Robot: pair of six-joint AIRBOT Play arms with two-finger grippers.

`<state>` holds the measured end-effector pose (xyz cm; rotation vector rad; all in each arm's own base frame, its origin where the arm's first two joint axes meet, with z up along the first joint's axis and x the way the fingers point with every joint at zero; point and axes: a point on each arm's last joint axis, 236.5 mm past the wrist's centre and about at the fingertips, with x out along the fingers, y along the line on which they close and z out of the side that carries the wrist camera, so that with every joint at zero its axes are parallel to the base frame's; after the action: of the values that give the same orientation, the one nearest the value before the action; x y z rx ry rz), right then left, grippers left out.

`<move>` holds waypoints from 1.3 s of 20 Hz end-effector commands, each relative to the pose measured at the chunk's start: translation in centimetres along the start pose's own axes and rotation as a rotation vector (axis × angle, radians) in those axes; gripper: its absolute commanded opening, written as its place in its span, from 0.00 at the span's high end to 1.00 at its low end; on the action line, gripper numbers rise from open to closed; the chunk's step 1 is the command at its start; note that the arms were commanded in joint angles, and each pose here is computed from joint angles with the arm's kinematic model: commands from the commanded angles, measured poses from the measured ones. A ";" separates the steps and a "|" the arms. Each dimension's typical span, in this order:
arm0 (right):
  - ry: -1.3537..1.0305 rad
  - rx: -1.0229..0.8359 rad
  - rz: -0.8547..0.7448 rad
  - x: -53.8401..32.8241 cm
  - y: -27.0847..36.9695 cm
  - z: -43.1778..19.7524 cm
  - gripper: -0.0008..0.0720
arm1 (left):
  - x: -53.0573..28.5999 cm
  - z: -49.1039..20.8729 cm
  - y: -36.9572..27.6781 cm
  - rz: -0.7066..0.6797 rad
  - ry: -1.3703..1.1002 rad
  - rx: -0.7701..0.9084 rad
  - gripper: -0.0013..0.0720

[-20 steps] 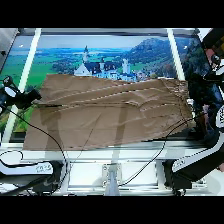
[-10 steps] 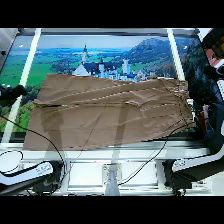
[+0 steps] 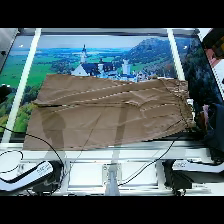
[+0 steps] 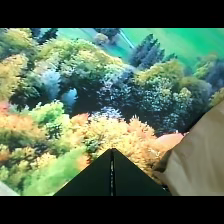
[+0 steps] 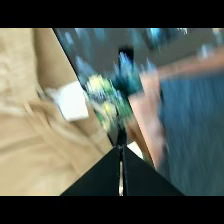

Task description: Fold the clothes and pants, and hang the long-sleeved shirts on hangers.

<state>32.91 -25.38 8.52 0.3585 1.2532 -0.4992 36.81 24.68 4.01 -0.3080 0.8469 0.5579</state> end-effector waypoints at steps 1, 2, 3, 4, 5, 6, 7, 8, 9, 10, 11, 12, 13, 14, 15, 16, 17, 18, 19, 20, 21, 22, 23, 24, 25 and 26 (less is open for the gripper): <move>0.037 0.064 -0.038 -0.6 -2.4 -5.5 0.95 | 0.4 -0.4 0.3 0.006 0.012 0.088 0.95; 0.035 0.091 -0.040 -0.2 -2.9 -7.2 0.95 | 0.5 -0.5 0.3 0.005 0.017 0.088 0.95; 0.040 0.116 -0.046 0.5 -3.4 -9.3 0.95 | 0.7 -0.8 0.2 0.002 0.025 0.084 0.95; 0.043 0.142 -0.043 1.4 -3.6 -11.5 0.94 | 0.9 -1.2 -0.1 -0.011 0.033 0.071 0.95; 0.047 0.162 -0.037 2.5 -3.5 -13.4 0.94 | 1.2 -1.5 -0.4 -0.022 0.042 0.059 0.95; 0.052 0.180 -0.021 3.6 -3.0 -15.1 0.94 | 1.5 -1.9 -0.7 -0.035 0.052 0.046 0.95; 0.059 0.197 0.003 4.9 -2.2 -16.8 0.94 | 1.8 -2.3 -1.0 -0.045 0.064 0.034 0.95; 0.060 0.211 0.030 5.9 -1.3 -17.9 0.82 | 2.1 -2.6 -1.4 -0.060 0.076 0.019 0.95; 0.056 0.254 0.081 7.0 0.1 -18.5 0.41 | 2.5 -3.0 -1.8 -0.073 0.089 0.006 0.95; 0.060 0.320 0.139 7.9 1.5 -18.7 0.27 | 2.8 -3.4 -2.0 -0.078 0.103 0.006 0.95; 0.056 0.369 0.206 8.6 3.1 -18.6 0.27 | 3.2 -3.8 -2.4 -0.082 0.115 0.012 0.95; 0.044 0.424 0.262 9.1 4.3 -18.1 0.23 | 3.4 -4.1 -2.7 -0.087 0.128 0.018 0.95; 0.029 0.476 0.294 9.5 4.8 -17.5 0.18 | 3.6 -4.4 -3.1 -0.091 0.139 0.026 0.95; 0.021 0.506 0.299 10.0 4.8 -17.2 0.18 | 3.7 -4.6 -3.4 -0.096 0.146 0.032 0.95; 0.028 0.531 0.284 10.4 4.4 -17.2 0.18 | 3.8 -4.7 -3.7 -0.099 0.148 0.037 0.95; 0.026 0.560 0.267 10.9 3.8 -17.1 0.20 | 3.8 -4.8 -3.9 -0.102 0.149 0.041 0.95; 0.036 0.585 0.263 11.4 3.5 -17.1 0.24 | 3.8 -4.8 -3.9 -0.103 0.149 0.042 0.95; 0.058 0.602 0.266 12.0 3.5 -17.4 0.24 | 3.8 -4.8 -3.9 -0.102 0.149 0.042 0.95; 0.081 0.611 0.267 12.5 3.5 -17.8 0.23 | 3.8 -4.8 -3.9 -0.102 0.149 0.041 0.95; 0.102 0.617 0.267 13.1 3.5 -18.1 0.23 | 3.8 -4.8 -3.9 -0.102 0.149 0.041 0.95; 0.109 0.624 0.266 13.5 3.5 -18.1 0.23 | 3.8 -4.8 -3.9 -0.102 0.149 0.041 0.95; 0.105 0.634 0.266 13.9 3.5 -17.9 0.23 | 3.8 -4.8 -3.9 -0.102 0.149 0.041 0.95; 0.099 0.648 0.271 14.2 3.5 -17.6 0.23 | 3.7 -4.8 -3.9 -0.102 0.152 0.041 0.95; 0.096 0.659 0.274 14.5 3.5 -17.5 0.24 | 3.7 -4.8 -3.9 -0.102 0.152 0.041 0.95; 0.097 0.666 0.273 14.9 3.4 -17.4 0.24 | 3.7 -4.8 -3.9 -0.102 0.152 0.041 0.95; 0.093 0.672 0.276 15.3 3.4 -17.3 0.32 | 3.7 -4.8 -3.9 -0.102 0.152 0.041 0.95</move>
<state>23.70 -15.52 -10.13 1.0883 1.0985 -0.6453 38.08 20.58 -1.72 -0.3567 0.9795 0.4260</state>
